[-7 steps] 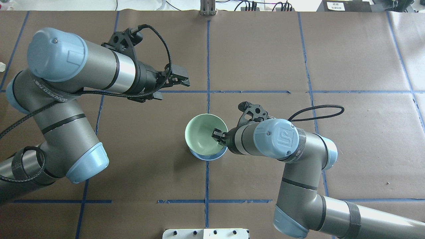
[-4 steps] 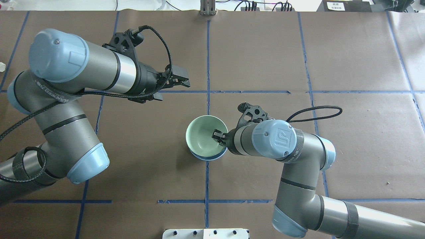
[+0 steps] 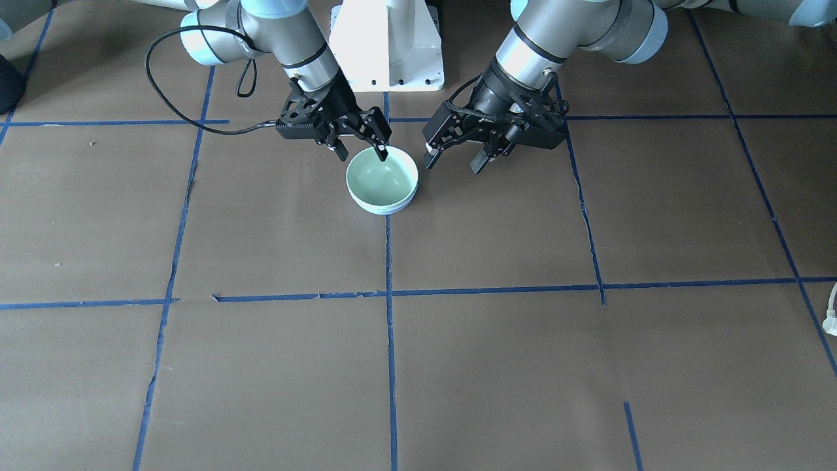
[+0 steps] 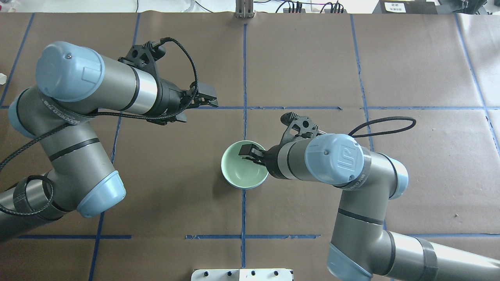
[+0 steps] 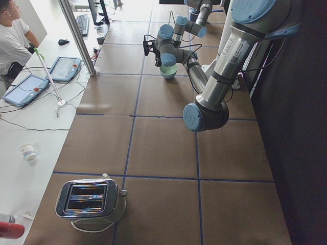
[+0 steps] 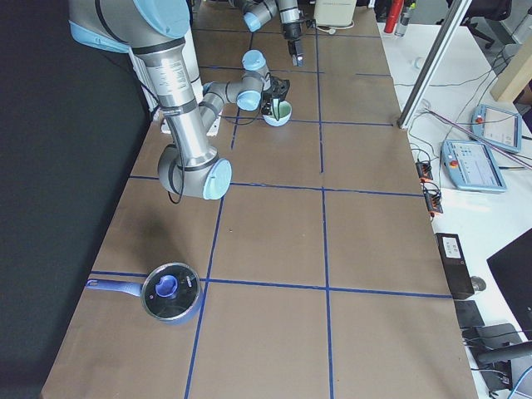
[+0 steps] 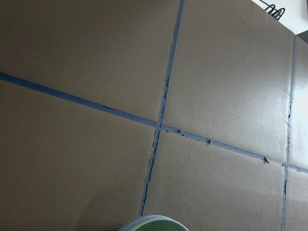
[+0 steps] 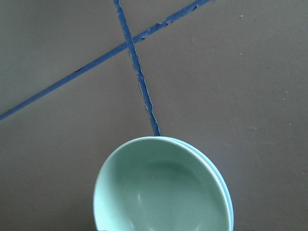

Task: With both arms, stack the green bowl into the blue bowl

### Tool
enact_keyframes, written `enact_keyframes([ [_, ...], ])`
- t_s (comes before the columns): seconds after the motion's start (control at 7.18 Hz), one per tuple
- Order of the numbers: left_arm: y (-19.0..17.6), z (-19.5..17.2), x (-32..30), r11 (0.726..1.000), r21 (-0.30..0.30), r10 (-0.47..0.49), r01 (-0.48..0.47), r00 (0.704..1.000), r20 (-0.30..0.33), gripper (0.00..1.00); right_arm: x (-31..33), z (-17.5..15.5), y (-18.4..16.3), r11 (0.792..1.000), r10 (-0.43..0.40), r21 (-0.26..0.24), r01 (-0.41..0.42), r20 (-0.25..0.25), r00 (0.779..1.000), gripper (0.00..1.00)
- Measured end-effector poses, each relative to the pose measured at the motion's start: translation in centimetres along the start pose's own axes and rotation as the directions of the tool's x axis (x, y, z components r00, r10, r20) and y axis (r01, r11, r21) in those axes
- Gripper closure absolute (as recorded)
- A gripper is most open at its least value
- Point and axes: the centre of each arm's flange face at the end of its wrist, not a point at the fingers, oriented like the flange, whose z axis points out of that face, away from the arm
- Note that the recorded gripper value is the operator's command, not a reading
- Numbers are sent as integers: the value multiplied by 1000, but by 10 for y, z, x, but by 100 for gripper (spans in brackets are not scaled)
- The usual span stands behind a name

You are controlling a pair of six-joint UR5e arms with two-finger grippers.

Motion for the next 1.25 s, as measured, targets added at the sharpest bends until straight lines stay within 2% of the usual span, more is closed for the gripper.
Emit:
enact_keyframes([
  [0.14, 0, 1, -2, 1000, 0, 1, -1, 1000, 3, 1, 10, -29, -11, 1000, 7, 3, -8, 15, 1000, 0],
  [0.28, 0, 1, -7, 1000, -1, 3, -3, 1000, 11, 1, 33, -57, -34, 1000, 27, -2, -27, 5, 1000, 0],
  [0.42, -1, 1, -16, 1000, -1, 5, -5, 1000, 23, 1, 65, -81, -75, 999, 50, -11, -51, -28, 998, 0],
  [0.56, -5, 2, -32, 1000, 0, 29, -29, 998, 47, 1, 103, -105, -120, 999, 31, -17, -32, -72, 997, 0],
  [0.84, -39, -8, -108, 984, -26, 177, -175, 972, 155, 1, 199, -152, -196, 992, -123, -40, 118, -164, 979, 0],
  [0.98, -69, -31, -162, 965, -68, 262, -253, 944, 203, 1, 252, -177, -230, 978, -209, -60, 201, -200, 957, 0],
  [1.25, -122, -97, -270, 903, -159, 428, -399, 870, 245, 1, 346, -220, -291, 941, -338, -106, 322, -216, 916, 0],
])
